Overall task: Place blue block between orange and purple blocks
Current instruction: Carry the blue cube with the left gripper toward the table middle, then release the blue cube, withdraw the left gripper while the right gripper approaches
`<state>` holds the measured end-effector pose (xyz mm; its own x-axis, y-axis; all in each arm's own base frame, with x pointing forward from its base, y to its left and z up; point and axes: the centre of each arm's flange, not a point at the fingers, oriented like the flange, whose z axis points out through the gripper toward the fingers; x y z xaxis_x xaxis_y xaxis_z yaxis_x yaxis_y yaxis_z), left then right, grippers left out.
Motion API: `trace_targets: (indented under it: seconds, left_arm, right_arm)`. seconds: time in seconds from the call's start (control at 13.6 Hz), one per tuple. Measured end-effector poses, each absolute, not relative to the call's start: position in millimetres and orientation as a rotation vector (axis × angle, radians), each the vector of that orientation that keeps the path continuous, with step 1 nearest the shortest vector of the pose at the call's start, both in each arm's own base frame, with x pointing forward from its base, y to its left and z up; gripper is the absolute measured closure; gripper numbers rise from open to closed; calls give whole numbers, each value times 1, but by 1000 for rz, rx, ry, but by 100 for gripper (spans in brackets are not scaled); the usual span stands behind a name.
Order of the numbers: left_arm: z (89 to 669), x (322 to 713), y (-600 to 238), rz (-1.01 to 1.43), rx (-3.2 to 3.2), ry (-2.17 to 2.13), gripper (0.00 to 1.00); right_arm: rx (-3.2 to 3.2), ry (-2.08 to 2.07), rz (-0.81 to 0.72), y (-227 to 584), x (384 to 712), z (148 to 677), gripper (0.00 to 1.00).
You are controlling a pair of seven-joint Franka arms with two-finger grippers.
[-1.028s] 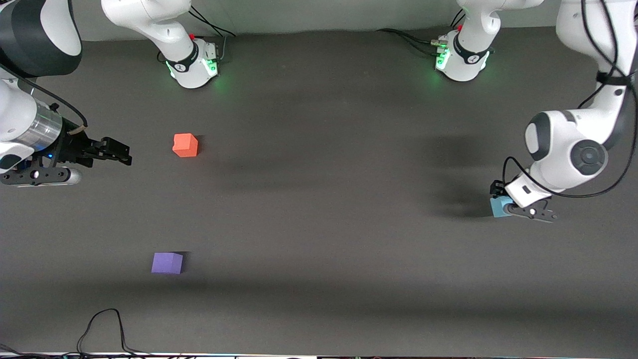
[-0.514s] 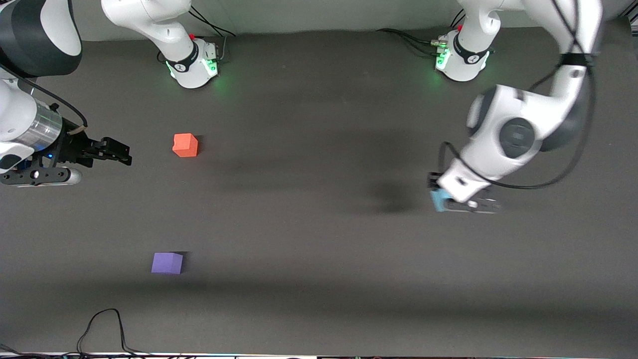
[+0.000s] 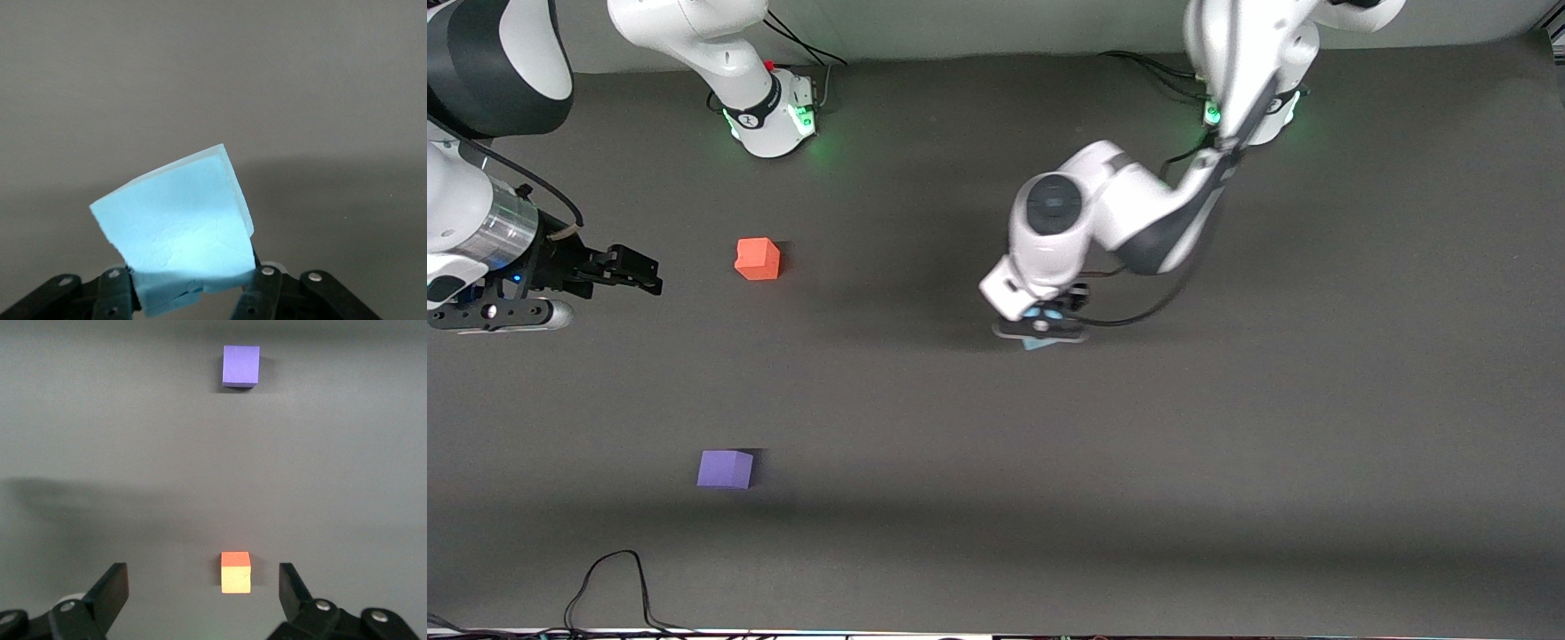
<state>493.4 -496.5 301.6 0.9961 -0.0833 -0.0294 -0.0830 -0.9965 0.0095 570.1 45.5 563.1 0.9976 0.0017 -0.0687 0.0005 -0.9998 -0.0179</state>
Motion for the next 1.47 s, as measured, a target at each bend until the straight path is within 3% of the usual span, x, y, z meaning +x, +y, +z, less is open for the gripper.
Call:
trace_targets:
  seconds: [0.29,0.66,0.73,0.88,1.03,1.25,1.47]
  left_arm:
    - [225,444,-559,-44,3130,-264,47]
    - [200,441,-564,-12,3131,-301,46]
    - [200,441,-564,0,3134,-313,44]
    - [204,444,-565,21,3135,-321,23]
    - [217,454,-564,44,3128,-301,2]
    - [278,481,-545,48,3152,-212,0]
    - [366,528,-470,-94,3146,-118,0]
  right_arm:
    - [-3121,-2,108,46,570,563,0]
    - [-3121,-2,108,46,570,563,0]
    - [-3121,-2,108,46,570,563,0]
    - [-3121,-2,108,46,570,563,0]
    - [-3121,-2,108,46,570,563,0]
    - [-3120,-2,108,46,570,563,0]
    - [-3120,-2,109,46,570,563,0]
